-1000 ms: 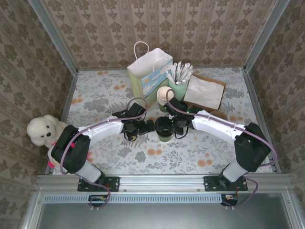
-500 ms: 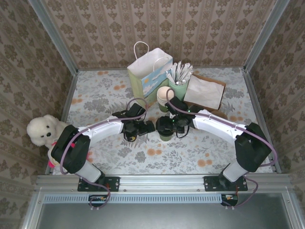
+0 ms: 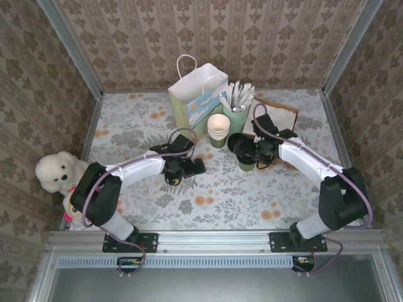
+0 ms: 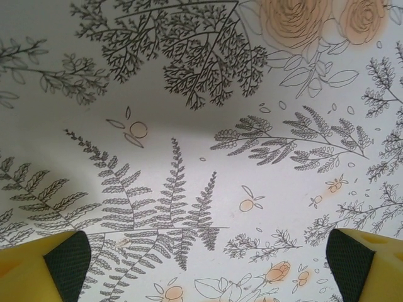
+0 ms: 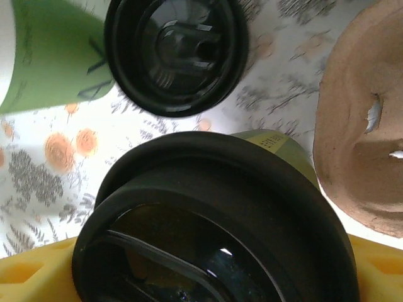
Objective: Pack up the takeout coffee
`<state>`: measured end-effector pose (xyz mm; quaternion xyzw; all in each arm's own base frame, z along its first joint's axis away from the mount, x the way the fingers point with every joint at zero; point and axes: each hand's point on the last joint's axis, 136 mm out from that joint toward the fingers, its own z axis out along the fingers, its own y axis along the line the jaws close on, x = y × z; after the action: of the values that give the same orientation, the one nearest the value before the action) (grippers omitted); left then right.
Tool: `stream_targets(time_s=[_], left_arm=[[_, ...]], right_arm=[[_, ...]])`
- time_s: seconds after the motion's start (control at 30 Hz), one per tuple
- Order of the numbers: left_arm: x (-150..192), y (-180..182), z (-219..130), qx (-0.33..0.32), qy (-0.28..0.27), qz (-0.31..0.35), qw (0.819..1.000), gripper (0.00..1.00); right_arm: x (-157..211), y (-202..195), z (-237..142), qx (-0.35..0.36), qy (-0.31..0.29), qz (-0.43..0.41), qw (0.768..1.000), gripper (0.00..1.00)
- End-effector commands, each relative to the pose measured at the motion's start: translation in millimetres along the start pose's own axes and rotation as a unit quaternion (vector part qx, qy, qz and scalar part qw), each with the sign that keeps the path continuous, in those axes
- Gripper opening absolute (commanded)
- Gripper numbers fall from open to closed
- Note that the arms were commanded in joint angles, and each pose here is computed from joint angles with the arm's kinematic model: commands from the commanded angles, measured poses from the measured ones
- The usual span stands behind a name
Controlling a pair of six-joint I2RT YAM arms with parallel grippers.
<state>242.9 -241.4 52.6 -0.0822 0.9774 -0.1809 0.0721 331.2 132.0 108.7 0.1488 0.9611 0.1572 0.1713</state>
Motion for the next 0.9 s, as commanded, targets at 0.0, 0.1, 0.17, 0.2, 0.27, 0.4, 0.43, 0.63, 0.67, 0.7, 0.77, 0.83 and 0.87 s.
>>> stream_targets(time_s=[0.0, 0.1, 0.17, 0.2, 0.27, 0.4, 0.43, 0.63, 0.67, 0.7, 0.77, 0.83, 0.87], left_arm=[[-3, -4, -2, -0.007, 0.002, 0.02, 1.0, 1.0], [-7, -10, -4, -0.002, -0.002, 0.029, 1.0, 1.0], [-10, -13, -6, 0.002, -0.006, 0.034, 0.999, 1.0], [-11, -15, -7, 0.004, -0.007, 0.037, 0.999, 1.0], [-12, -17, -8, 0.006, -0.008, 0.04, 0.999, 1.0], [-12, -20, -13, 0.015, -0.011, 0.04, 0.999, 1.0], [-12, -19, -15, 0.015, -0.013, 0.039, 0.999, 1.0], [-15, -14, -21, 0.017, -0.025, 0.037, 0.999, 1.0], [-15, -14, -21, 0.016, -0.025, 0.037, 0.999, 1.0], [-15, -14, -22, 0.017, -0.026, 0.036, 0.999, 1.0], [-16, -13, -23, 0.017, -0.028, 0.036, 0.999, 1.0], [-17, -13, -23, 0.016, -0.029, 0.036, 0.999, 1.0], [-17, -13, -24, 0.016, -0.029, 0.036, 0.999, 1.0]], right_arm=[[-11, -31, 2, 0.048, -0.021, 0.017, 0.998, 0.82], [-31, -37, -1, 0.046, -0.046, 0.035, 0.997, 0.82], [-47, -42, -1, 0.045, -0.06, 0.048, 0.996, 0.82], [-54, -45, 0, 0.046, -0.065, 0.054, 0.995, 0.82], [-68, -46, 2, 0.046, -0.074, 0.061, 0.994, 0.82], [-97, -39, 5, 0.042, -0.097, 0.06, 0.993, 0.83], [-103, -37, 6, 0.041, -0.1, 0.059, 0.992, 0.83], [-122, -24, 25, 0.021, -0.095, 0.068, 0.993, 0.83], [-124, -23, 28, 0.019, -0.094, 0.071, 0.993, 0.83], [-127, -21, 31, 0.017, -0.092, 0.071, 0.993, 0.83], [-129, -19, 35, 0.015, -0.088, 0.073, 0.993, 0.83], [-132, -18, 39, 0.013, -0.086, 0.075, 0.993, 0.83], [-133, -16, 41, 0.011, -0.085, 0.076, 0.993, 0.84]])
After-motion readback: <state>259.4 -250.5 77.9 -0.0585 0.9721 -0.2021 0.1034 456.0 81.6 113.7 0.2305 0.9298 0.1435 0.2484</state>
